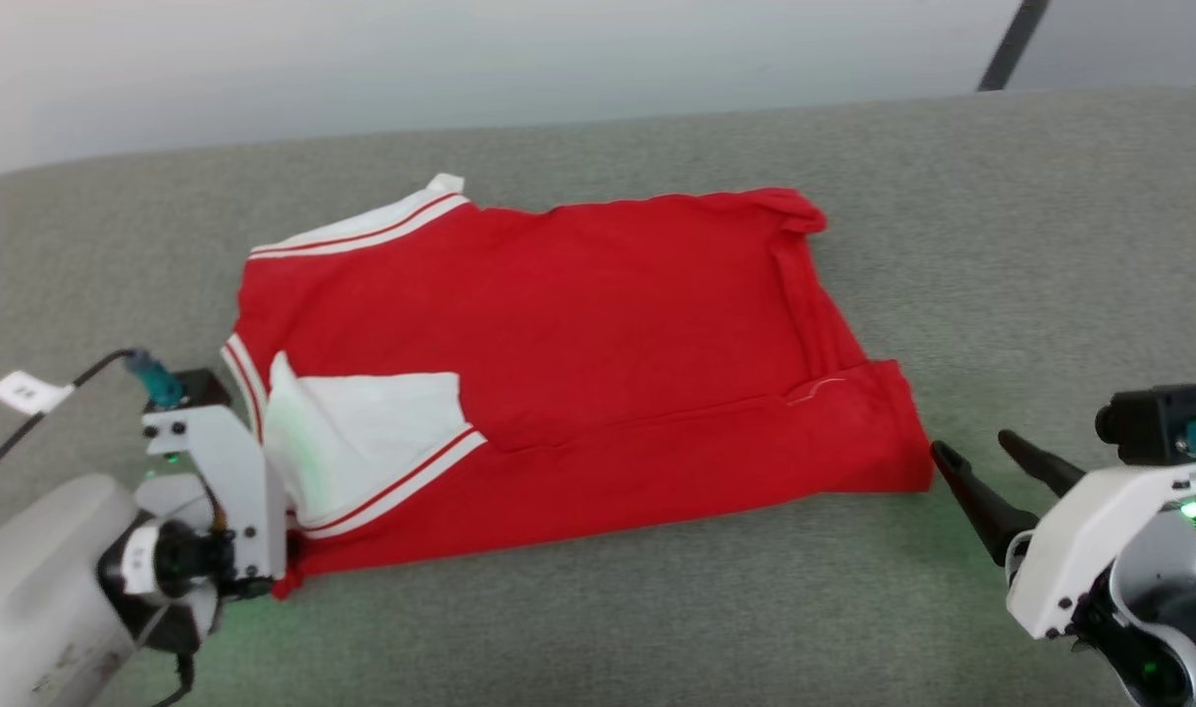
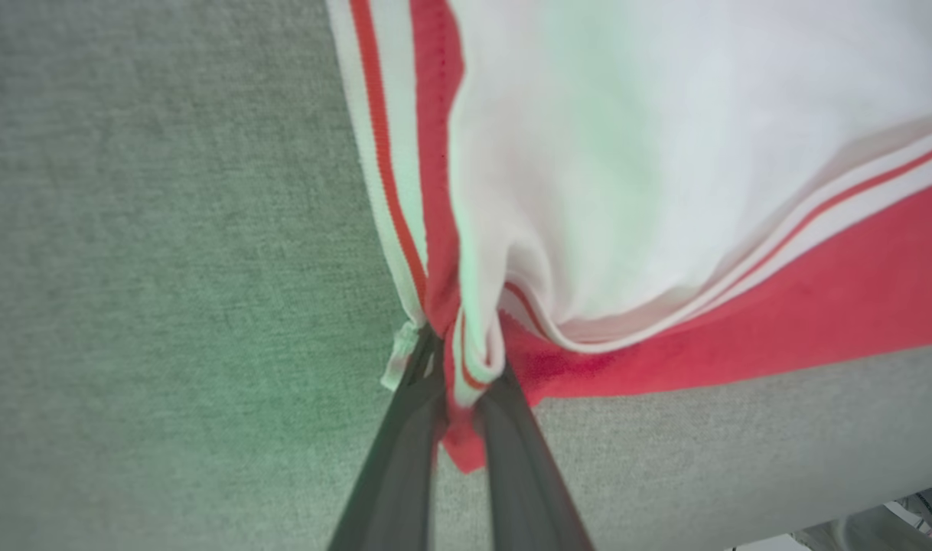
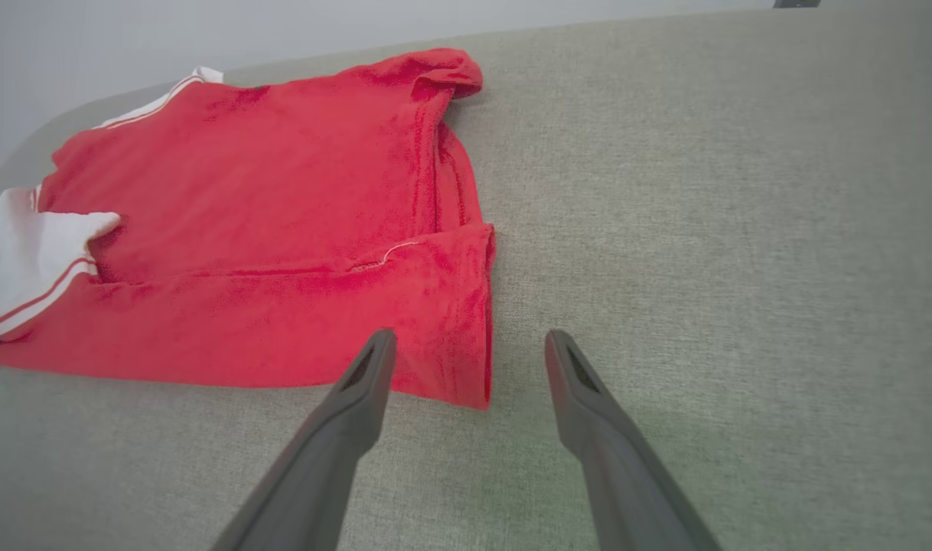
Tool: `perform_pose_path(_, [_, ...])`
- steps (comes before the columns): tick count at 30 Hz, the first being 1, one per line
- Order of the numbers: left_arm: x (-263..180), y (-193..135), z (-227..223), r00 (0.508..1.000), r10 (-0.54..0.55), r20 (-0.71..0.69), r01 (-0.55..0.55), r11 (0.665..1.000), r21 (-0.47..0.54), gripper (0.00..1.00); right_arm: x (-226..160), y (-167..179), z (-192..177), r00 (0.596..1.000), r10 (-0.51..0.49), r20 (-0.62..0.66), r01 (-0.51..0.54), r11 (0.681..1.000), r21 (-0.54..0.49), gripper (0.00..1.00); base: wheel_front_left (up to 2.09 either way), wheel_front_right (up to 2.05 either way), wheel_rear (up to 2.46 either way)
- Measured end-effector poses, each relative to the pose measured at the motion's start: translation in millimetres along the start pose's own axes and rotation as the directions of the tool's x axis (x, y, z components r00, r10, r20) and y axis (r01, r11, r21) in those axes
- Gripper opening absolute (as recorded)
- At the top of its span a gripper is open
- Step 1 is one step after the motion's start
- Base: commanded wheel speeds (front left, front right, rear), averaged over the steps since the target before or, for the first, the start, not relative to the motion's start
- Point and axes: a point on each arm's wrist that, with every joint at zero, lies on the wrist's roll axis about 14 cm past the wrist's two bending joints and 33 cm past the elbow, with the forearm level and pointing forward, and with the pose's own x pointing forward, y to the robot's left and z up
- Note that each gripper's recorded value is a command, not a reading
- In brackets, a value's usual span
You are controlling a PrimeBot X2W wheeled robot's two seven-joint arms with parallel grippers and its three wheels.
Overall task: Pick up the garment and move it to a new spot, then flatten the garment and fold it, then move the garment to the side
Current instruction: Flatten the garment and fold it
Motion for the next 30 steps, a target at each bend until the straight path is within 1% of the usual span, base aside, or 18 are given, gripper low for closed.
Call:
perform_pose_path(2, [0.2,-1.6,1.6,1.000,-0.004,0.008,0.004,1.000,0.002,0.00,7.8,2.8,-7.9,0.998,0.018,-0.062,-0.017,1.000,0.017,1.00,0.00,0.00,0.00])
perform_pose_path(6, [2.6,-4.4,5.2,1.000,-0.015,0.016,0.015,1.000,0.007,0.00,24.2,4.7,-20.3,0.986,0.034,-0.165,-0.035,0.999,-0.001,1.00,0.00,0.00,0.00])
perform_pose_path(11, [8.8,-9.9,15.4,0.999,-0.036,0.029,0.036,0.999,0.022,0.00,46.6,3.4,-40.6,0.959,0.037,-0.280,-0.043,0.999,-0.015,1.00,0.00,0.00,0.00])
perform_pose_path(15, [14.9,-9.6,20.0,0.998,-0.050,0.034,0.049,0.999,0.018,0.00,65.4,9.3,-54.5,0.937,0.055,-0.344,-0.067,0.998,-0.021,1.00,0.00,0.00,0.00])
perform_pose_path(19, [20.4,-5.7,19.9,0.998,-0.056,0.033,0.056,0.998,0.000,0.00,82.2,12.1,-61.7,0.919,0.059,-0.389,-0.085,0.995,-0.050,1.00,0.00,0.00,0.00])
perform_pose_path(20, [21.8,-5.0,18.8,0.998,-0.058,0.030,0.059,0.998,-0.005,0.00,85.5,12.7,-63.5,0.914,0.060,-0.402,-0.088,0.995,-0.051,0.49,0.00,0.00,0.00])
perform_pose_path(21, [23.0,-3.4,17.4,0.998,-0.057,0.027,0.057,0.998,-0.010,0.00,88.3,13.7,-64.5,0.910,0.060,-0.410,-0.094,0.993,-0.064,0.00,0.00,0.00,0.00])
perform_pose_path(26, [24.0,0.5,16.9,0.998,-0.059,0.031,0.059,0.998,-0.027,0.00,93.8,18.1,-67.3,0.890,0.066,-0.451,-0.112,0.991,-0.077,0.00,0.00,0.00,0.00])
perform_pose_path(30, [19.8,0.3,17.9,0.997,-0.063,0.041,0.064,0.998,-0.028,0.00,88.4,17.8,-63.2,0.885,0.065,-0.460,-0.113,0.991,-0.077,0.00,0.00,0.00,0.00])
